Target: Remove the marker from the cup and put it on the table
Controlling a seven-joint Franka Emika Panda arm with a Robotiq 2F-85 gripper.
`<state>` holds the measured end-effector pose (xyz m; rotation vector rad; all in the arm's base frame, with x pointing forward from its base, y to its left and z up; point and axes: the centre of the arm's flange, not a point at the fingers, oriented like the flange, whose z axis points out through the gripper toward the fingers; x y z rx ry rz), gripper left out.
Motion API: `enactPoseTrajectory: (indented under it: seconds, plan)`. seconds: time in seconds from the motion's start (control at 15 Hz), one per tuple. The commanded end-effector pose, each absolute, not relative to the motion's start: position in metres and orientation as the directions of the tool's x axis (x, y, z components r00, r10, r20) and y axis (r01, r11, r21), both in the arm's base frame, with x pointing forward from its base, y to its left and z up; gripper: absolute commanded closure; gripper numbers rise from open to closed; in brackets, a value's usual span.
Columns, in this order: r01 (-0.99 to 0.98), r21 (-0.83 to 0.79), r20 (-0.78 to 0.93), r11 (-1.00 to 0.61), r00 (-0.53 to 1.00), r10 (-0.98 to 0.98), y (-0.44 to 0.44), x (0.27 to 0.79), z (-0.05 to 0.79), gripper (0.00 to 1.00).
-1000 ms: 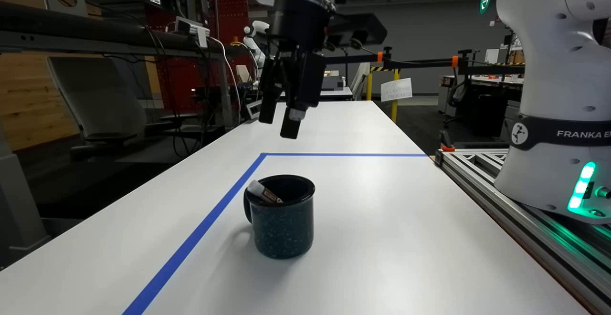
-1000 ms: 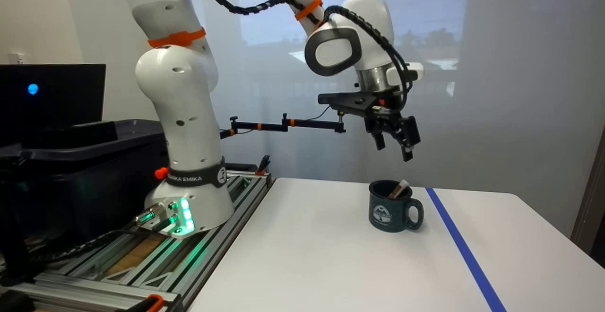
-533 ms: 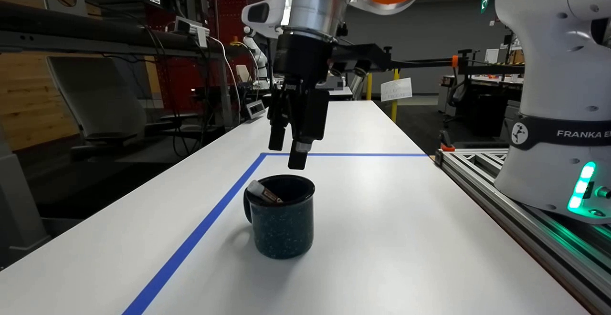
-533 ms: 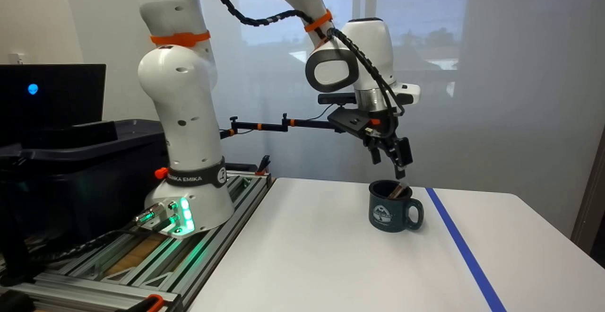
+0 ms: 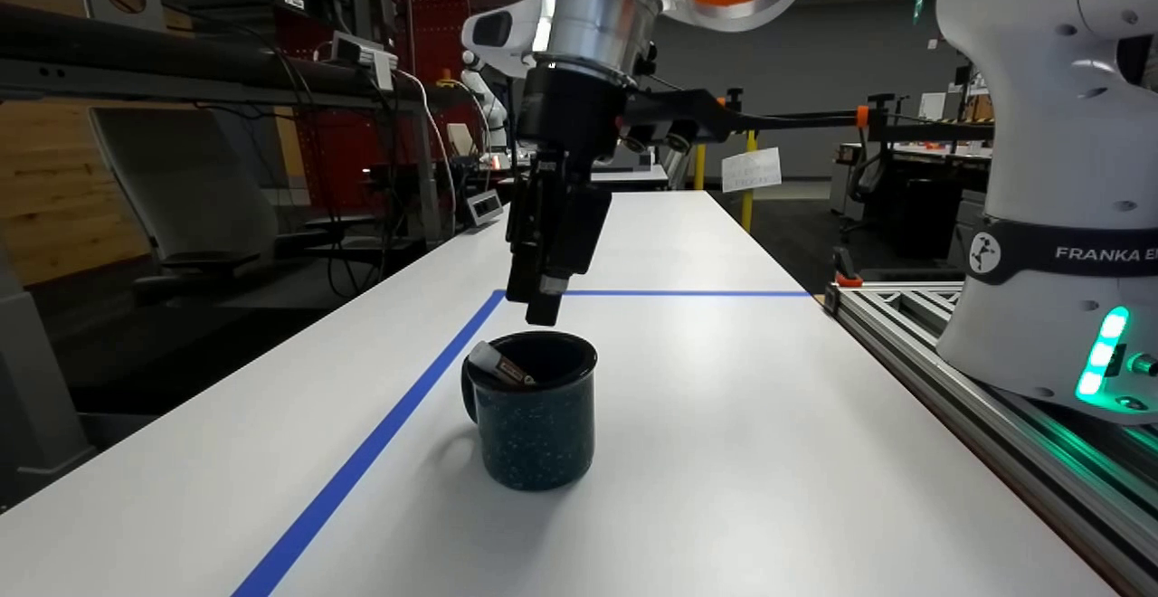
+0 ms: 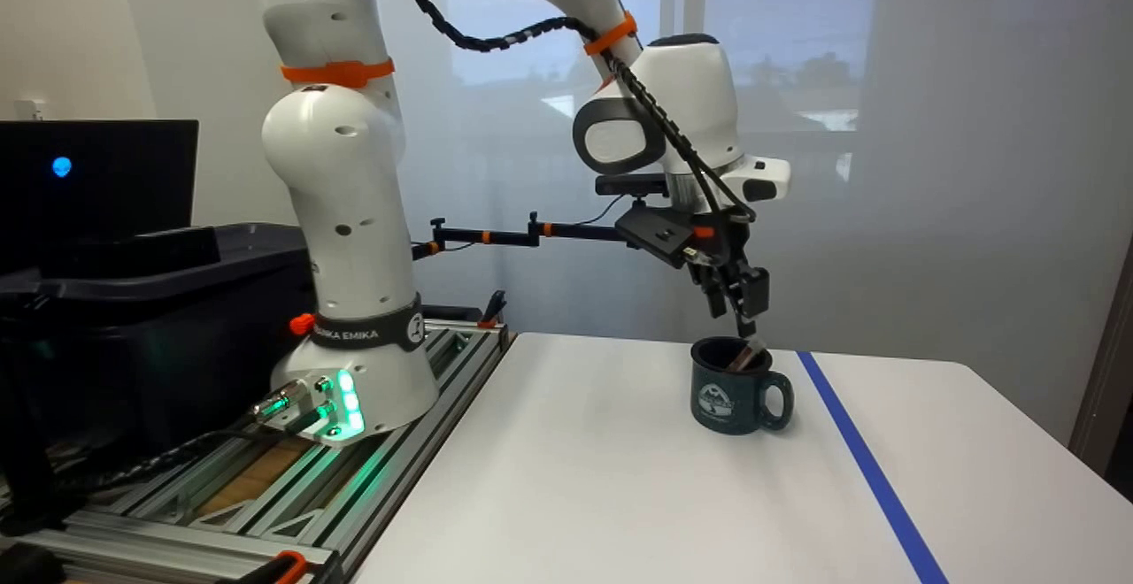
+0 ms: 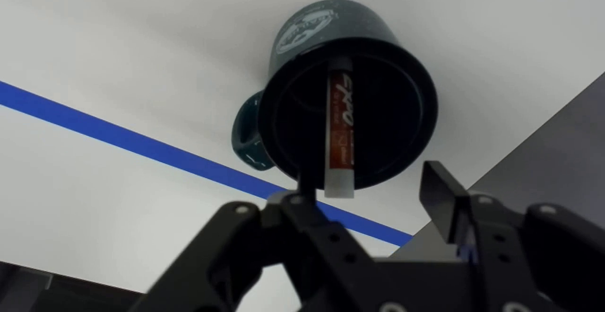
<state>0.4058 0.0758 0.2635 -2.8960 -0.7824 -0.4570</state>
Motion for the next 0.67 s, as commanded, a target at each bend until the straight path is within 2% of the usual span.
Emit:
enactPoseTrajectory:
  seconds: [0.0,0.27,0.33,0.53,0.6]
  plan:
    - [0.544,-0.045,0.366,-0.838,0.790,0.493,0.077,0.411,0.248,0.70]
    - [0.565,-0.046,0.370,-0.824,0.776,0.511,0.070,0.414,0.242,0.84]
    - [0.571,-0.043,0.367,-0.820,0.772,0.518,0.067,0.415,0.238,0.84]
    - [0.589,-0.043,0.352,-0.807,0.765,0.539,0.063,0.414,0.228,0.69]
    - [0.596,-0.043,0.344,-0.802,0.762,0.549,0.062,0.413,0.224,0.56]
